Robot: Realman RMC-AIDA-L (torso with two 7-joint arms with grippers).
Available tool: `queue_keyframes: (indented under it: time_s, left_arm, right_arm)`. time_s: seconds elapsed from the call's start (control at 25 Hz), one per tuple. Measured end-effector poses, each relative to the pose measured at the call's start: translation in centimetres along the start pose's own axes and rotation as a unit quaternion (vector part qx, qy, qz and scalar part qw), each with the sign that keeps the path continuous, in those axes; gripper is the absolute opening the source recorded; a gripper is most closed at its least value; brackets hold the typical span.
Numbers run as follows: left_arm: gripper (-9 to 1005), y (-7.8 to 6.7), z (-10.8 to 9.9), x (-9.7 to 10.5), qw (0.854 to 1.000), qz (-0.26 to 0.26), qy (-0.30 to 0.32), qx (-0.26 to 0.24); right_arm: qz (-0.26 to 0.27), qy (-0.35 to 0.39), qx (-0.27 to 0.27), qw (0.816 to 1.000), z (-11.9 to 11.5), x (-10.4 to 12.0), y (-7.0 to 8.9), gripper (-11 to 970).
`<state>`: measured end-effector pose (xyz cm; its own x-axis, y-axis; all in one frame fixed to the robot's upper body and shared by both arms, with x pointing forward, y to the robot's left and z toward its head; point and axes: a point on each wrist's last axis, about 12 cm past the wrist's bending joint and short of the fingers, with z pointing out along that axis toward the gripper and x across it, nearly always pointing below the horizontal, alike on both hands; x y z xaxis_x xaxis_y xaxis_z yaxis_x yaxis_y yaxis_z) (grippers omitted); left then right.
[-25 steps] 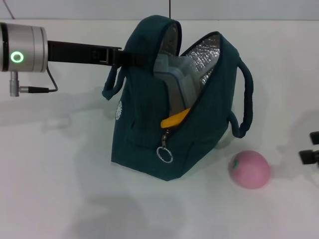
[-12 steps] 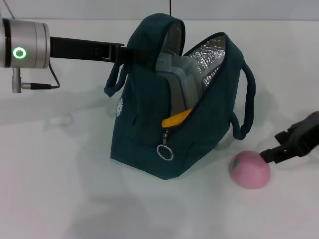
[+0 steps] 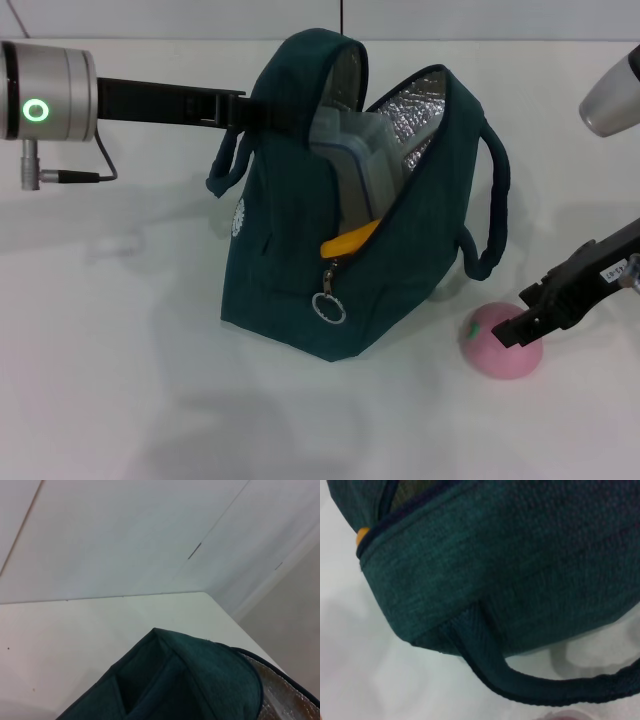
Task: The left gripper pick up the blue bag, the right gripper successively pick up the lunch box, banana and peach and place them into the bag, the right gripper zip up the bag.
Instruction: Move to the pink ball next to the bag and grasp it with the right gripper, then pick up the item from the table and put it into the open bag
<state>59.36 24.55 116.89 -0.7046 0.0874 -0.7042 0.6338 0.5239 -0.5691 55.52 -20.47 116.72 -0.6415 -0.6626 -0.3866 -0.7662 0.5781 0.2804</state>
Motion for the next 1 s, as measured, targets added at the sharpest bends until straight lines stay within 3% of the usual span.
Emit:
queue_keyframes:
  time_s: [0.52,0.76,0.88,1.0]
  left_arm:
    - [110,0.0,-0.1,-0.3,1.000,0.006,0.000,-0.001]
    - [111,0.0,-0.1,-0.2,1.000,0.006,-0.002,0.000]
    - [112,0.0,-0.2,-0.2,1.000,0.005,-0.003,0.000]
    - [112,0.0,-0.2,-0.1,1.000,0.005,-0.002,0.001]
  right_arm:
    - [0.006,0.022,-0.002,1.000,1.3,0.5,-0.4,659]
    - [0.008,0.029,0.000,1.000,1.5,0.6,-0.5,476]
    - [0.011,0.024,0.004,1.000,1.5,0.8,-0.8,301]
    - [0.008,0.006,0.012,1.000,1.3,1.1,-1.3,277]
